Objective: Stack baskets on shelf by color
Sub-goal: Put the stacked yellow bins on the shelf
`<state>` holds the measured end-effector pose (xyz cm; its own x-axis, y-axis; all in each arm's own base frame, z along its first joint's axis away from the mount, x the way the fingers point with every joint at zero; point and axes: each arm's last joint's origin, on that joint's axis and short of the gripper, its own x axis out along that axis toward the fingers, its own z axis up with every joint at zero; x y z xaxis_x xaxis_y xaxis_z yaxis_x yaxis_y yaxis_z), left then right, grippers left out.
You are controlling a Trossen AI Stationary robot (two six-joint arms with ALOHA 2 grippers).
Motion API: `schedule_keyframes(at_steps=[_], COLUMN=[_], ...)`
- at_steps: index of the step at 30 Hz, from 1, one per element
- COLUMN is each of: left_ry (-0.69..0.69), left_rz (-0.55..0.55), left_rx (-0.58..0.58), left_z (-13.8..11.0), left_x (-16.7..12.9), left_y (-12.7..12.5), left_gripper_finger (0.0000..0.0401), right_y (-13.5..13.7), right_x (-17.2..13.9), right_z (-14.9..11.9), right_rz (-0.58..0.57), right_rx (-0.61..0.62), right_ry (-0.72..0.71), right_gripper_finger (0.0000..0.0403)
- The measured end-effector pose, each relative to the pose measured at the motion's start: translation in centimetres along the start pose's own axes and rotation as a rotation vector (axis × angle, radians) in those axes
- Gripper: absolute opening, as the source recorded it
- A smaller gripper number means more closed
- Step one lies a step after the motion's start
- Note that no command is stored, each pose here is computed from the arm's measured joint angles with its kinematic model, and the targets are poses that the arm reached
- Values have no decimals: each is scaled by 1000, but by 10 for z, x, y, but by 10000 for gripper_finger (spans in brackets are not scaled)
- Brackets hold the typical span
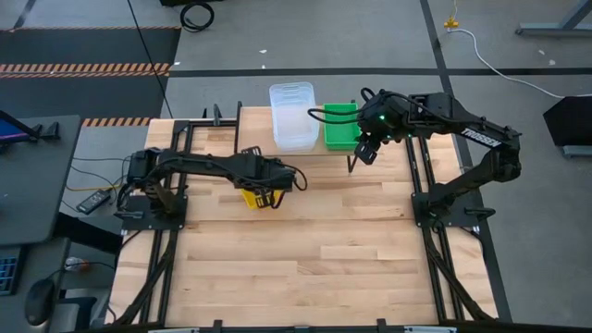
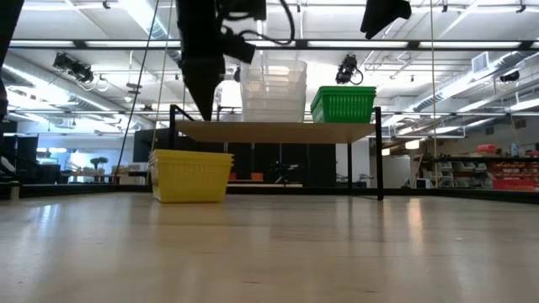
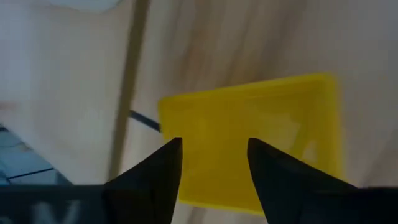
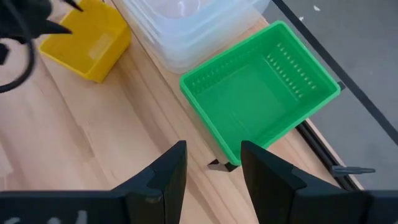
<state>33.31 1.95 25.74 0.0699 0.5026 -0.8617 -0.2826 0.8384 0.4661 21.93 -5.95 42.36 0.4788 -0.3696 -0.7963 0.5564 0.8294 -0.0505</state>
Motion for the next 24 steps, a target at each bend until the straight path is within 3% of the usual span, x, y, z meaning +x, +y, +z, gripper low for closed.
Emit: schedule_keyframes(at_steps=[6,14,18,24], left_ry=[6,88,85,137], left_rz=[-135,-389,-389,-458], left_rx=[-82,-356,-357,-342], left_z=[0,6,8,2], left_x=[-12,4,8,23], left_y=[-12,-5,2,-11], left_gripper_finger=[186,230,247,251], right_y=[1,1,2,3], right_x=[0,0,0,0], right_z=[1,1,0,-3], right_rz=[15,37,53,84], right_rx=[26,4,-26,-2], right_ry=[-5,1,5,43], right_gripper_finger=[158,158,158,158])
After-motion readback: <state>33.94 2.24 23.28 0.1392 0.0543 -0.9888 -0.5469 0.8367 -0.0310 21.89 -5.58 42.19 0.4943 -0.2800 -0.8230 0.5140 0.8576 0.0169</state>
